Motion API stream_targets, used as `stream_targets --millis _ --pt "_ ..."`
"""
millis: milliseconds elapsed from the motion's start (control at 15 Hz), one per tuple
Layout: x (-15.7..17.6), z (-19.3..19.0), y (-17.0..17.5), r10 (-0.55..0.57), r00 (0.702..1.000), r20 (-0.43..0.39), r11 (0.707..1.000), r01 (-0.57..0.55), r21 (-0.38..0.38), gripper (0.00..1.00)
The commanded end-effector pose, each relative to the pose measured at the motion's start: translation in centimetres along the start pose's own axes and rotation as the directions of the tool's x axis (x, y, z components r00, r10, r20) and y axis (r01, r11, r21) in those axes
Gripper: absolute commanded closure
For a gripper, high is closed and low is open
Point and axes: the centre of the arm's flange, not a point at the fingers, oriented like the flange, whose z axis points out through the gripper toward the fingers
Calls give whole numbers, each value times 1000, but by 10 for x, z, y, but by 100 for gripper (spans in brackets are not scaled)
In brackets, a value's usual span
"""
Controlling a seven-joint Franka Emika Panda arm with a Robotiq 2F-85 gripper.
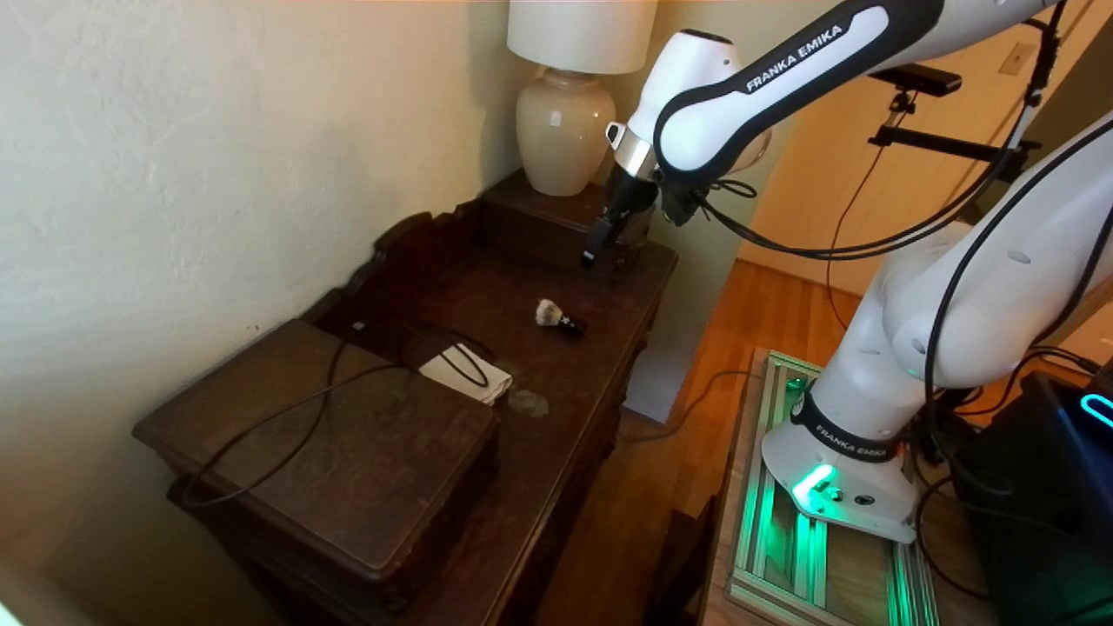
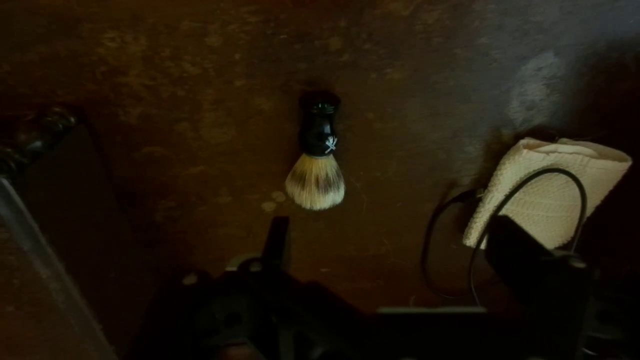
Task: Use the brush to brush the lamp.
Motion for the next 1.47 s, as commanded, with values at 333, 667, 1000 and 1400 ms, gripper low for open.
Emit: stream_targets --millis 333,667,1000,1400 --pt "-3 29 -6 0 999 -49 999 -2 -39 0" --pt "-10 80 -13 -51 994 -99 997 45 -63 0" --pt "-23 127 -18 -75 996 -42 994 72 -81 0" --pt "-37 167 -7 -88 996 -29 992 85 -95 0"
